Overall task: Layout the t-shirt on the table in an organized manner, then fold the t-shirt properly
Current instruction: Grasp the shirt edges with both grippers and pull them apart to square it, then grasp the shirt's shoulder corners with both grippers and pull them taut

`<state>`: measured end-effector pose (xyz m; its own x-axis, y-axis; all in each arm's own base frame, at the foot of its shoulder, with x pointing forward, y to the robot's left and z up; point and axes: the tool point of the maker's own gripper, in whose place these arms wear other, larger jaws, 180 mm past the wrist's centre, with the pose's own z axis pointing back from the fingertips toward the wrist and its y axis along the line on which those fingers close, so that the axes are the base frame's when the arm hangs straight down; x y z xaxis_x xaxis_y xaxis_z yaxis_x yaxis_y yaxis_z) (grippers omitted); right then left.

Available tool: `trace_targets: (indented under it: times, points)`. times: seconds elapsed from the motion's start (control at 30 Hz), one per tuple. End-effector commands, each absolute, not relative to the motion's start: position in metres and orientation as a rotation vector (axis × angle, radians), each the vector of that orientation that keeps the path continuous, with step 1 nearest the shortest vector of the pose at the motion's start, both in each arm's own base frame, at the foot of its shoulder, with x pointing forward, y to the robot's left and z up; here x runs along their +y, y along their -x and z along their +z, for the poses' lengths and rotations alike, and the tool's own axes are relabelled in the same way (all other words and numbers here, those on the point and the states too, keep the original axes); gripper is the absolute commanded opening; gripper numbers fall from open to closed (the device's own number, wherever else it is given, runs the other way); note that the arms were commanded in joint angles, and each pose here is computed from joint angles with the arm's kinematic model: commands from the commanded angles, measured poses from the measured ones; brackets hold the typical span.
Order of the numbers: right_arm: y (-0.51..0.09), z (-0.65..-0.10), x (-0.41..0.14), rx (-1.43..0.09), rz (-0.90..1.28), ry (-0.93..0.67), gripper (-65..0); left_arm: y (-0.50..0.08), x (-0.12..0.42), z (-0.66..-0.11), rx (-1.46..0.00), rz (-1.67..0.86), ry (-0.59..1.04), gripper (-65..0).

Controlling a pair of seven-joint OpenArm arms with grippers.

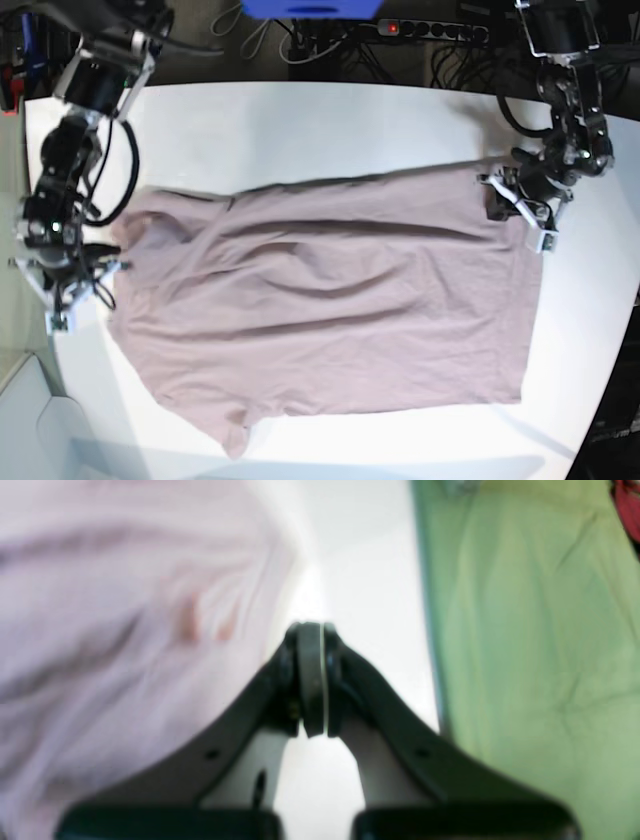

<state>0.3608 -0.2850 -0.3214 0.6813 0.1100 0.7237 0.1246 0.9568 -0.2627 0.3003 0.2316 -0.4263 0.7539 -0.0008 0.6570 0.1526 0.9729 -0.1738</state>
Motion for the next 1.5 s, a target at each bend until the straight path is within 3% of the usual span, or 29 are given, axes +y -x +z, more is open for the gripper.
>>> trace_targets:
  times: [0.0,0.13,0.27,0.5,0.77,0.87,1.03,1.27,1.47]
  points:
    - [-0.364,-0.3,-0.284,-0.881,0.024,0.322,-65.0,-0.318,0.237,-0.413,-0.764,-0.096,0.209,-64.9]
    - [-0.321,-0.318,-0.263,-0.755,0.183,0.319,-65.0,-0.338,0.248,-0.423,-0.723,-0.094,0.162,-64.9]
    - [-0.283,-0.353,-0.248,-0.627,0.333,0.272,-65.0,-0.368,0.252,-0.413,-0.802,-0.074,0.158,-64.9]
    - [-0.264,-0.374,-0.23,-0.608,0.346,0.208,-64.4,-0.421,0.245,-0.4,-0.837,-0.096,0.171,-64.9]
    - [-0.269,-0.386,-0.191,-0.606,0.412,0.128,-41.5,-0.426,0.226,-0.401,-0.829,-0.139,0.196,-64.9]
    - [-0.274,-0.385,-0.178,-0.618,0.448,0.112,-36.9,-0.426,0.226,-0.402,-0.828,-0.137,0.196,-64.9]
    - [-0.282,-0.384,-0.16,-0.685,0.444,0.059,-32.1,-0.424,0.23,-0.402,-0.825,-0.131,0.191,-64.9]
    - [-0.275,-0.421,-0.148,-0.644,0.428,-0.034,-32.2,-0.426,0.233,-0.4,-0.831,-0.132,0.185,-64.9]
    - [-0.275,-0.425,-0.147,-0.648,0.426,-0.046,-32.2,-0.432,0.23,-0.34,-0.949,-0.18,0.161,-64.9]
